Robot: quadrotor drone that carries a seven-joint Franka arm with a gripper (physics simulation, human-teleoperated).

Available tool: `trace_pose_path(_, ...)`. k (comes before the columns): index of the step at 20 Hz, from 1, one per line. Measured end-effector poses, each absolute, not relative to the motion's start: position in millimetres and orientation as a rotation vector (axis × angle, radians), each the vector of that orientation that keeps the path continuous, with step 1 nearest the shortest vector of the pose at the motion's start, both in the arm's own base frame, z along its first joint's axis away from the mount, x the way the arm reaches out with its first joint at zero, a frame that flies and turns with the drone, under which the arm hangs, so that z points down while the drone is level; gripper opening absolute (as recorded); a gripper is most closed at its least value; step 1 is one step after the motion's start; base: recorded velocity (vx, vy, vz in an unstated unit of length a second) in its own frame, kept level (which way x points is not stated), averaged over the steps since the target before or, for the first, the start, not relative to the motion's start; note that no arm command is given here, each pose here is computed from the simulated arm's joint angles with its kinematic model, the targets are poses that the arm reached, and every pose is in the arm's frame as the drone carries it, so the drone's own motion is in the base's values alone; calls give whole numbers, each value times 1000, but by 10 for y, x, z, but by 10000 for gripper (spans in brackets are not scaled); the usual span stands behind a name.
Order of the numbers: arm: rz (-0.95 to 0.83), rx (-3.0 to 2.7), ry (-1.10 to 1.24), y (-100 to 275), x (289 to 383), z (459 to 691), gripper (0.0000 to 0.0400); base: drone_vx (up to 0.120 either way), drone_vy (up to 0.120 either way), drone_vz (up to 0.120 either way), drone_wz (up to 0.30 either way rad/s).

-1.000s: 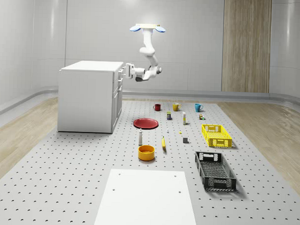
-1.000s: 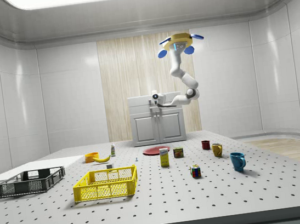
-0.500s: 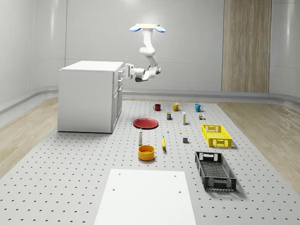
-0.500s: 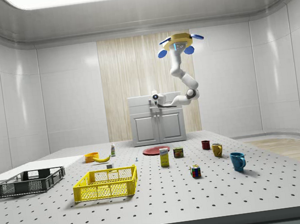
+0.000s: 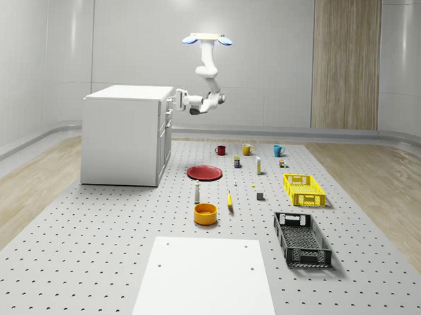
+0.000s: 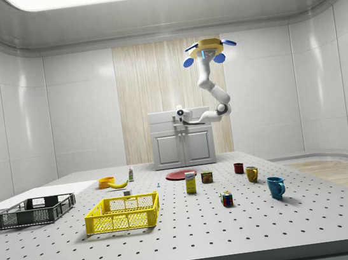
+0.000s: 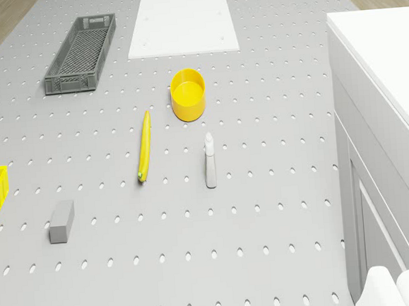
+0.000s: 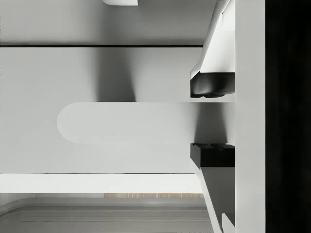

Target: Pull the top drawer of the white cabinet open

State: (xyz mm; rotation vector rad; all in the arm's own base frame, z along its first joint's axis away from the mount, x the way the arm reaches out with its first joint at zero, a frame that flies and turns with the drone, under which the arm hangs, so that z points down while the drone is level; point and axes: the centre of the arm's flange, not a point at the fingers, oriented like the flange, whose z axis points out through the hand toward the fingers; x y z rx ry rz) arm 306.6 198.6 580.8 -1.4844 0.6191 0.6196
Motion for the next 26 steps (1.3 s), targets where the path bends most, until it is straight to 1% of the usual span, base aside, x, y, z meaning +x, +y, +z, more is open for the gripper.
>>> trace_pose_path(3,614,-1487,614,1918,3065,5810,129,0,0,0,0)
trace_pose_path(4,633,-1492,638,1895,3052,5853,162,0,0,0,0)
trace_pose_path(7,623,-1492,627,1864,3058,5835,146,0,0,0,0)
trace_pose_path(8,595,-1492,595,1857,3078,5770,137,0,0,0,0)
trace_pose_path(12,603,-1487,602,1772,3071,5794,117,0,0,0,0)
trace_pose_path(17,616,-1486,616,1618,3066,5806,125,0,0,0,0)
trace_pose_path(21,615,-1484,614,1465,3065,5812,113,0,0,0,0)
trace_pose_path(26,613,-1483,612,1248,3064,5815,107,0,0,0,0)
